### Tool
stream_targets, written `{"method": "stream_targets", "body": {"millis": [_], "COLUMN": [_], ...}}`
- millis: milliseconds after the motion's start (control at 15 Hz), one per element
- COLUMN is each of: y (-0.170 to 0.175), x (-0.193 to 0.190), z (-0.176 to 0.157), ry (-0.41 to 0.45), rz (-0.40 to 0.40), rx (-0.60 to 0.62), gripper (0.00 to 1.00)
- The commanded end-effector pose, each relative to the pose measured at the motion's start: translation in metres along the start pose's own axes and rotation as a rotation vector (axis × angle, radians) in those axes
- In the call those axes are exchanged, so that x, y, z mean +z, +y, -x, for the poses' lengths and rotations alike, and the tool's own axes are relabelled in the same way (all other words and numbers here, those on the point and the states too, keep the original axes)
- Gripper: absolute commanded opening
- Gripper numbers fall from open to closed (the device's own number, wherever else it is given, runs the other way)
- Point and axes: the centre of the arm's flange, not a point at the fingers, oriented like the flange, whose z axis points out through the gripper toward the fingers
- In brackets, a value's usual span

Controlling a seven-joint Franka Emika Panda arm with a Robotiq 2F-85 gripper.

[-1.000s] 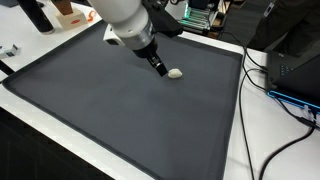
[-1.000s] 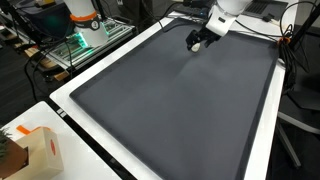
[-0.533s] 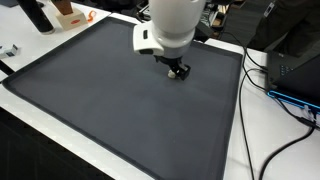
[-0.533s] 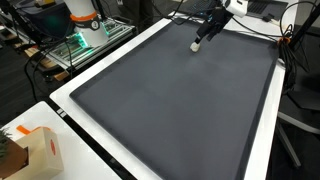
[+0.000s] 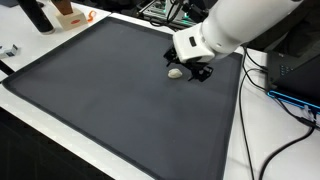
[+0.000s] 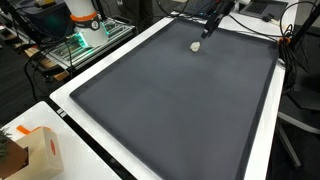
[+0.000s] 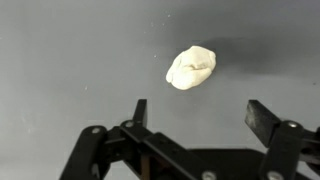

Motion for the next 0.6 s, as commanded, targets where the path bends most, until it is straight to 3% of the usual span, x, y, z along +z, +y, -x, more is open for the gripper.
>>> {"method": "stream_targets", "body": {"millis": [0, 400, 533], "y": [-0.011, -0.021, -0.025], "x": [0.001, 0.0, -0.006], "z": [0.006, 0.016, 0.005], "ry": [0.085, 0.138, 0.119], "rz": [0.063, 0.042, 0.034], "rx": [-0.073, -0.16, -0.13], "gripper": [1.0, 1.0, 1.0]}}
